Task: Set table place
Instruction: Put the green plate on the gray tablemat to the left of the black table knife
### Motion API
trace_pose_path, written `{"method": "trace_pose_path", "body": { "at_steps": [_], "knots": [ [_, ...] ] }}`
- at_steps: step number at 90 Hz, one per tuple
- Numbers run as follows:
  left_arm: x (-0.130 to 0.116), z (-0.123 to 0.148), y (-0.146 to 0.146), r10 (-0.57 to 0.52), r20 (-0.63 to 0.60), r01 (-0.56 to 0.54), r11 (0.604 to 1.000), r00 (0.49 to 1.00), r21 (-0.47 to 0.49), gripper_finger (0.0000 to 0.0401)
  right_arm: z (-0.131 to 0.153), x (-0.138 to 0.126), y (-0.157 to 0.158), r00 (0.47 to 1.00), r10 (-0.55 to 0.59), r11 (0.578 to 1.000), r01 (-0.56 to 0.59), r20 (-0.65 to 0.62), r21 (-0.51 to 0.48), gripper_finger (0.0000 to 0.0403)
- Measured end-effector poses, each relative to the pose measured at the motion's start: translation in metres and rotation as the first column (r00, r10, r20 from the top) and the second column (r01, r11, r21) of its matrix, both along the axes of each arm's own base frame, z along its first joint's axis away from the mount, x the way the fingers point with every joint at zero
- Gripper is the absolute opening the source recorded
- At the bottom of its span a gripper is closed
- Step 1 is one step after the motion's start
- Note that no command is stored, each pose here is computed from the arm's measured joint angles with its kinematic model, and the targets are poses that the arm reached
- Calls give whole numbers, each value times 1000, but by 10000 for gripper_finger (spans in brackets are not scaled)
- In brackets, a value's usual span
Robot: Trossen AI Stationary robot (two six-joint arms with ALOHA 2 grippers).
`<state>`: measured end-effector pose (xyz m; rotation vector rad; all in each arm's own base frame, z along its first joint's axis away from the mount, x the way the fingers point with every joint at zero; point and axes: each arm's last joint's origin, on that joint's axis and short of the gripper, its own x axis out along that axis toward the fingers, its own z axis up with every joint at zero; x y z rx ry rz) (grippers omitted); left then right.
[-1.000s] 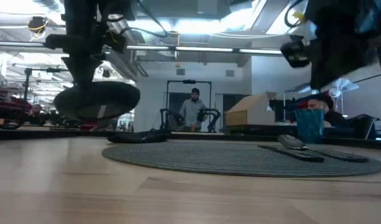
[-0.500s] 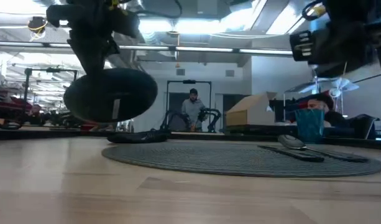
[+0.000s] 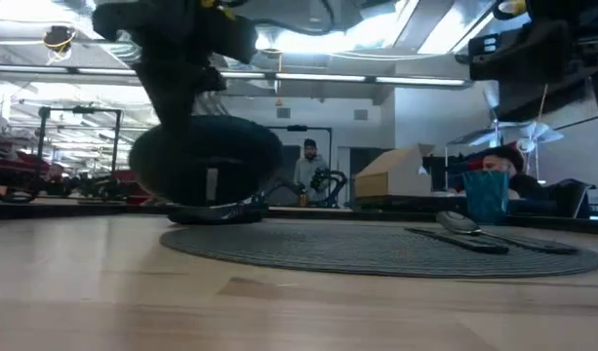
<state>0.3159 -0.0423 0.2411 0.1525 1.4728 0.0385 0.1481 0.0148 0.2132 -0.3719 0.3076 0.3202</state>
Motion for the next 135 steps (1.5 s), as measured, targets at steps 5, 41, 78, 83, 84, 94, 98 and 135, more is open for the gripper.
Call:
{"method": "trace_pose_path", "body": {
  "at_steps": [5, 41, 78, 83, 84, 94, 98, 135],
  "knots": [
    [7, 1, -2, -11, 9, 11, 1000, 1000, 0, 0, -1, 0, 0, 1000, -6, 1000, 6, -8, -3, 0],
    [44, 7, -26, -116, 114, 117, 993, 987, -2, 0, -1, 0, 0, 1000, -6, 1000, 6, -5, -7, 0],
    [60, -14, -38, -151, 118, 148, 988, 981, 37, 0, -1, 0, -1, 1000, -22, 1000, 22, -4, -13, 0],
    [63, -16, -40, -154, 134, 150, 988, 979, 35, 0, 0, 0, -1, 1000, -22, 1000, 22, -2, -13, 0],
    [64, -17, -40, -155, 135, 151, 988, 979, 35, 0, 0, 0, -1, 1000, -22, 1000, 22, -2, -13, 0],
    [67, -23, -42, -161, 127, 158, 987, 979, 36, 0, -1, 0, -1, 1000, -22, 1000, 22, -5, -14, 0],
    [68, -28, -42, -168, 114, 164, 986, 979, 38, 0, -1, 0, -1, 1000, -22, 1000, 22, -8, -14, 0],
    [78, -39, -46, -175, 153, 173, 985, 973, 28, 0, -2, -1, -1, 999, -24, 1000, 24, -22, -10, 0]
  ]
}}
